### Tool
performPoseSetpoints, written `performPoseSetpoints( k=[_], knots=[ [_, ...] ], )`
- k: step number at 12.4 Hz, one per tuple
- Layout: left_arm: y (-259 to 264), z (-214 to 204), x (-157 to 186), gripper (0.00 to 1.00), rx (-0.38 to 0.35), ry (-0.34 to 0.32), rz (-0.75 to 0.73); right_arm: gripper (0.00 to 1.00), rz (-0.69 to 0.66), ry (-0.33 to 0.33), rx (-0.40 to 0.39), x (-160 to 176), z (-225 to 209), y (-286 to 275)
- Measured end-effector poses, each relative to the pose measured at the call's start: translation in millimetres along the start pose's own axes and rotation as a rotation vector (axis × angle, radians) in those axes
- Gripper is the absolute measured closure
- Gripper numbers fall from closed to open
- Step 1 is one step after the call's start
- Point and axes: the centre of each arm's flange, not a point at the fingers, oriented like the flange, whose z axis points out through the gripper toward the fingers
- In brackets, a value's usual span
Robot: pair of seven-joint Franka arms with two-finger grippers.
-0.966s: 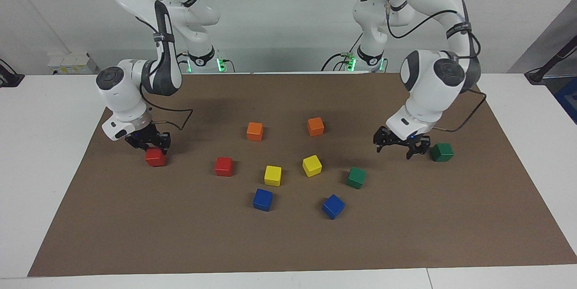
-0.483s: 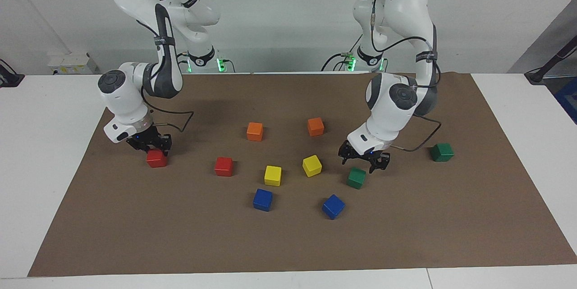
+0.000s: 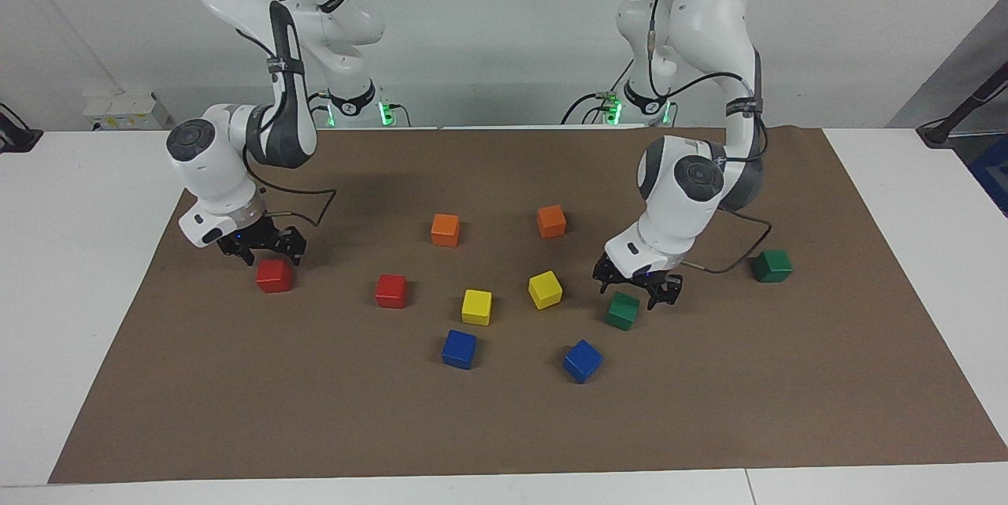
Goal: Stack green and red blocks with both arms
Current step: 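Reach the farther green cube with the left gripper while the right gripper releases red, then grasp the farther red cube with the right gripper while the left gripper grasps green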
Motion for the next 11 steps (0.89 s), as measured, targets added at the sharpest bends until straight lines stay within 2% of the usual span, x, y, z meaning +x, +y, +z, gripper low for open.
performPoseSetpoints(
  k=[2,5,8,11],
  knots=[
    [7,6,2,0.0,0.001,0.01,0.015,0.0,0.008,-0.021,0.006,4,-55,-29],
    [15,15,5,0.0,0.001,0.017,0.028,0.0,0.05,-0.013,0.004,14,-121,-119],
    [13,17,5,0.0,0.005,0.022,0.025,0.0,0.065,0.013,0.01,17,-123,-200],
    [11,30,5,0.0,0.017,0.023,0.035,0.0,0.064,0.03,0.015,32,-91,-225]
  ],
)
